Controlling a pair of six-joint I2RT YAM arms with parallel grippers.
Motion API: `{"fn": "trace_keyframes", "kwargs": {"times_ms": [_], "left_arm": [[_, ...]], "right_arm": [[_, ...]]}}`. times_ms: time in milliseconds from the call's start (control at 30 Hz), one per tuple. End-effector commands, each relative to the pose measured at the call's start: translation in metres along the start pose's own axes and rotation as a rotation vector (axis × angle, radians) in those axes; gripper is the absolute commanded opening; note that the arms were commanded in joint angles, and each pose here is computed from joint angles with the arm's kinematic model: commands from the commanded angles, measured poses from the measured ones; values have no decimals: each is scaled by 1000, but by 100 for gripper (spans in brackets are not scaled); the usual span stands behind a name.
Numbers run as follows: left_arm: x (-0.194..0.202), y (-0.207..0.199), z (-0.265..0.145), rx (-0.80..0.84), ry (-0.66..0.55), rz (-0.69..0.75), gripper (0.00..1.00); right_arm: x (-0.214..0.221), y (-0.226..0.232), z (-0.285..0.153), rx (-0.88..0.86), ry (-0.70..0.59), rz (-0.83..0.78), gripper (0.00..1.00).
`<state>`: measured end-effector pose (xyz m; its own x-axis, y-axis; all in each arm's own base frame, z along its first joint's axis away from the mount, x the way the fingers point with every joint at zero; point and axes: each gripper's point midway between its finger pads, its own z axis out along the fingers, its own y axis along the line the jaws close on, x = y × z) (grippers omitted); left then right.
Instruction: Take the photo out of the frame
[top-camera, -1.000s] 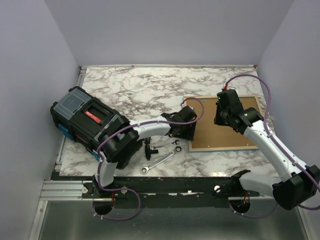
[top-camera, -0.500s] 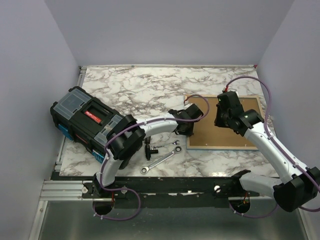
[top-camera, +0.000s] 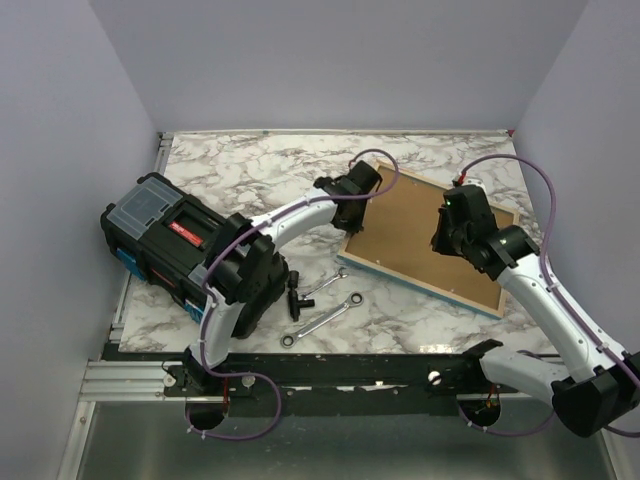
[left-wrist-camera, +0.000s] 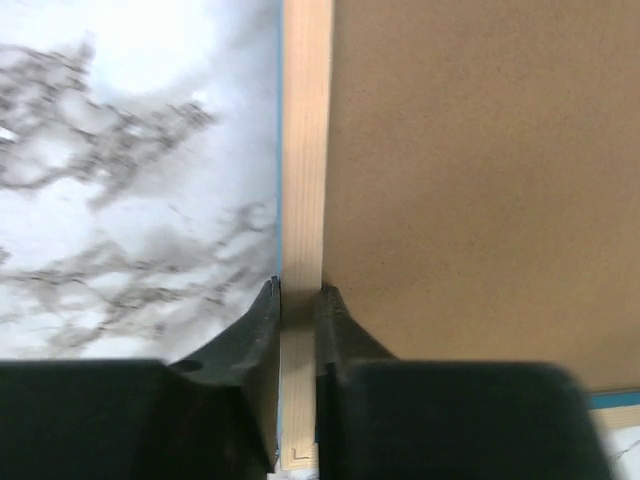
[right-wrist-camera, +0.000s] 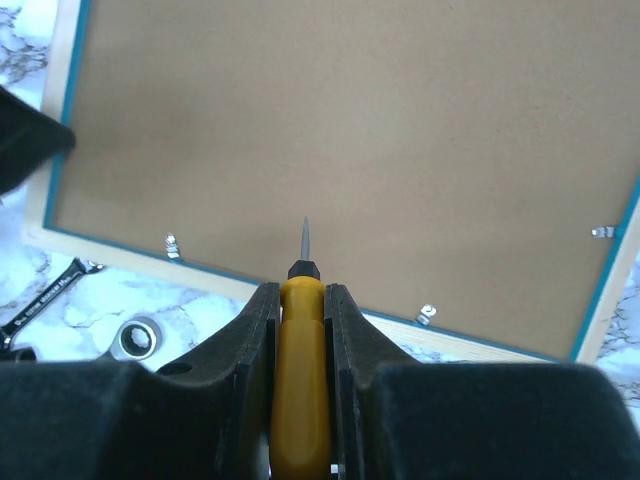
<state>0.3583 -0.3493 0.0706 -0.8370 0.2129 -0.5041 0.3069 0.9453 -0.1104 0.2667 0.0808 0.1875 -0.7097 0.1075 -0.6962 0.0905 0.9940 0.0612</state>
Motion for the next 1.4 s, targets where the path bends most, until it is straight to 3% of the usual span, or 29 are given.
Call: {"fn": "trace_keyframes", "kwargs": {"times_ms": [0,133,300,567,800,933,1167,1367], "left_arm": [[-38,32,-12,33,-6,-79,25],[-52,26,-41,123,-85,-109,59],[-49,8,-75,240,-86,-178,78],[0,-16,-104,352,-42,-398,82],[37,-79,-95,388,71,-641,79],[54,-101,-71,297,163,-802,80],[46,-105,-49,162,75,-966,83],[54,-111,-21,91,140,-1080,81]], "right_arm": [[-11,7,-14,-54,-39,34,1],[-11,9,-16,-72,-42,37,1],[-18,10,-22,-88,-78,31,1],[-16,14,-23,-126,-81,9,1],[-19,14,-38,-163,-123,25,1],[-25,11,-53,-177,-156,46,1],[-34,3,-81,-194,-226,75,1],[-34,3,-85,-204,-233,74,1]]}}
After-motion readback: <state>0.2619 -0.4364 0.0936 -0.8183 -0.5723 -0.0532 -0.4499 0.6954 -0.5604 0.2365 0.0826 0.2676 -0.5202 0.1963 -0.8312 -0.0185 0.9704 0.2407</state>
